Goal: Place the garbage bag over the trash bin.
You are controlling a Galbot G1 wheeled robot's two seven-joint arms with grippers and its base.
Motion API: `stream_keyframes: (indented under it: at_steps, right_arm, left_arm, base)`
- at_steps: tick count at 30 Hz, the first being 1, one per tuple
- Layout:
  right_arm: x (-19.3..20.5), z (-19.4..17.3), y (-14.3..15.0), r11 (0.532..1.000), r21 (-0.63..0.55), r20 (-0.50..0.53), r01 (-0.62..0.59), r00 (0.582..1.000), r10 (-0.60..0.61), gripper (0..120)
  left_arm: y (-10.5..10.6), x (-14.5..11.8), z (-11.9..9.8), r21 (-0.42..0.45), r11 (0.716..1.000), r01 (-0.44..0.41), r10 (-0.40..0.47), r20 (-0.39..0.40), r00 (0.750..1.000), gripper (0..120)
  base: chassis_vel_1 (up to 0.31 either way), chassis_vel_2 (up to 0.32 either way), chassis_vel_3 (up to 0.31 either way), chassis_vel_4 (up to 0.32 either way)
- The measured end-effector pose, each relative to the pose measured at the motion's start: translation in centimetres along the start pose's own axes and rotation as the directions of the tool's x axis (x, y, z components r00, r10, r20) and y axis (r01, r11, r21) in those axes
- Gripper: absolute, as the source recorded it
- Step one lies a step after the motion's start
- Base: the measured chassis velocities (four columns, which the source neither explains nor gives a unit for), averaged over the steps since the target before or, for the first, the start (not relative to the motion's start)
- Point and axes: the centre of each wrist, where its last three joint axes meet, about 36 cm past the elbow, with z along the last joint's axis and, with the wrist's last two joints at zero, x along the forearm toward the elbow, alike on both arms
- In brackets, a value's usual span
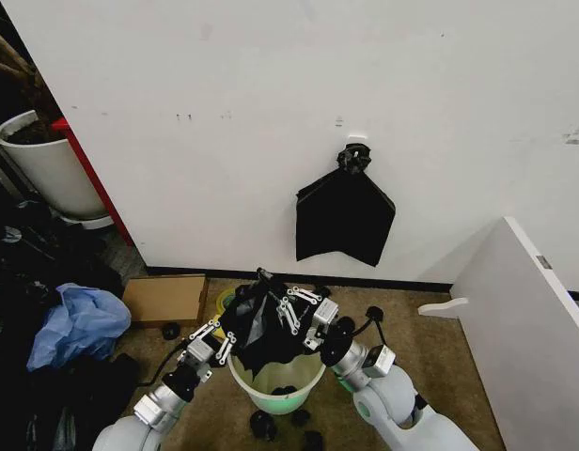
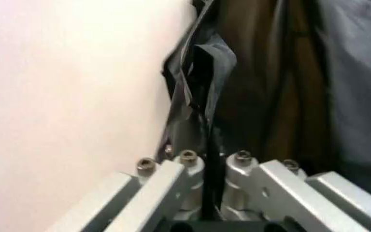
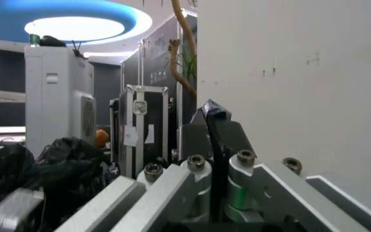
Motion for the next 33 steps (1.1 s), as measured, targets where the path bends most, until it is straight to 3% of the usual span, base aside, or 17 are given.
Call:
stream_keyframes:
  at_steps: [2, 8, 12, 21, 23, 25, 29, 33]
  right_arm:
    - [0.3, 0.3, -0.1, 1.0, 0.007, -0.007, -0.006, 1.0, 0.006, 0]
    - [0.9, 0.6, -0.7, 0.996, 0.048, -0.047, -0.079, 0.996, 0.081, 0]
    - [1.3, 0.0, -0.1, 0.978, 0.033, -0.107, -0.207, 0.972, 0.209, 16]
    - [2.2, -4.7, 3.4, 0.929, -0.174, -0.062, -0.325, 0.946, 0.319, 50]
    - [2.3, -5.0, 3.6, 0.925, -0.179, -0.06, -0.334, 0.943, 0.329, 52]
    - [2.5, -7.2, 5.5, 0.902, -0.215, -0.06, -0.375, 0.927, 0.371, 61]
    - [3.6, -8.6, 8.9, 0.887, -0.191, -0.143, -0.422, 0.905, 0.4, 80]
    - [4.7, -8.2, 10.6, 0.9, -0.097, -0.192, -0.424, 0.896, 0.401, 88]
  left_arm:
    - [0.4, 0.0, -0.5, 0.031, 0.999, 0.024, -0.024, 0.02, 0.999, 0]
    - [1.3, 0.0, -1.7, 0.145, 0.989, -0.017, 0.003, 0.095, 0.995, 0]
    - [2.2, -0.4, -2.7, 0.269, 0.958, -0.098, 0.057, 0.157, 0.986, 0]
    - [1.9, -1.8, -2.6, 0.338, 0.941, 0.028, -0.053, 0.064, 0.997, 0]
    - [1.9, -1.8, -2.6, 0.34, 0.94, 0.031, -0.056, 0.063, 0.996, 0]
    - [1.5, -2.0, -2.6, 0.348, 0.936, 0.047, -0.072, 0.057, 0.996, 0]
    - [1.1, -2.4, -2.9, 0.353, 0.933, 0.077, -0.099, 0.045, 0.994, 0]
    - [0.9, -2.5, -3.2, 0.358, 0.928, 0.107, -0.126, 0.031, 0.992, 0]
  base:
    - [0.0, 0.0, 0.0, 0.0]
    - [0.0, 0.0, 0.0, 0.0]
    - [0.0, 0.0, 0.0, 0.0]
    - [0.0, 0.0, 0.0, 0.0]
    - [0.0, 0.0, 0.0, 0.0]
    - [0.0, 0.0, 0.0, 0.0]
    - [0.0, 0.0, 0.0, 0.0]
    - [0.0, 0.0, 0.0, 0.0]
